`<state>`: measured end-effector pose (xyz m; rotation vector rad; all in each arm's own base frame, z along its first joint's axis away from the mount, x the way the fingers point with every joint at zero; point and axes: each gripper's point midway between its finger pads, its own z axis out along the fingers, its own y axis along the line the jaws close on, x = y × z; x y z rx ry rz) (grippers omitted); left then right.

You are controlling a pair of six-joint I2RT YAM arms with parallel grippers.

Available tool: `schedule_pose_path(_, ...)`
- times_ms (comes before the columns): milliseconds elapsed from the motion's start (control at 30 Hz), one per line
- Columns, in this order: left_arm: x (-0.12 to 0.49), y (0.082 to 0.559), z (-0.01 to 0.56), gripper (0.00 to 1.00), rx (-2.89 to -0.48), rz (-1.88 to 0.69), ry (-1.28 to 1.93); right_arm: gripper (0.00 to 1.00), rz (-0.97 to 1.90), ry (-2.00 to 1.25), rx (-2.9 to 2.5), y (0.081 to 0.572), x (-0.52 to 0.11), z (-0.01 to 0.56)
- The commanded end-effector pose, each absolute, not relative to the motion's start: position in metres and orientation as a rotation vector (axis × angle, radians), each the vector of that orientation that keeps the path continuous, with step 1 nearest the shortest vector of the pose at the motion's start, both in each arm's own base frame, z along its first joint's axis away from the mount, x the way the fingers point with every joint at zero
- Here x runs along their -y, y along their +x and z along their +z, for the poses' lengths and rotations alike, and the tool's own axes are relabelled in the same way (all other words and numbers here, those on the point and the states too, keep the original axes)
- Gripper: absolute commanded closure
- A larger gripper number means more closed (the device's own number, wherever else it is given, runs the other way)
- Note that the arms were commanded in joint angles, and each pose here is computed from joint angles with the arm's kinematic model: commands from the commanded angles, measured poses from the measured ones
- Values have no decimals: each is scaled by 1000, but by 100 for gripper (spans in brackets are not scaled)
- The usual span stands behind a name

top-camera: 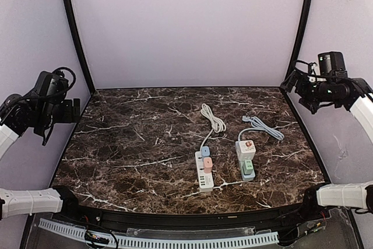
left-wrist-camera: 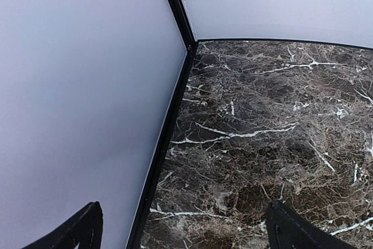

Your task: Insert the plug

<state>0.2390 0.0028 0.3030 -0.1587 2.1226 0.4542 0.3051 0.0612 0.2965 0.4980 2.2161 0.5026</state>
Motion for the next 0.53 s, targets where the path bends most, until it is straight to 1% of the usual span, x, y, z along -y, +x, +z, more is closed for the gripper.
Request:
schedule_pose_path(0, -11, 225, 303, 1, -2138, 429, -202, 1, 550, 461, -2184, 304, -66, 302)
schedule_pose_path(500, -5, 229, 302, 1, -2138, 391, -218, 1, 542, 407, -2151, 302, -66, 314)
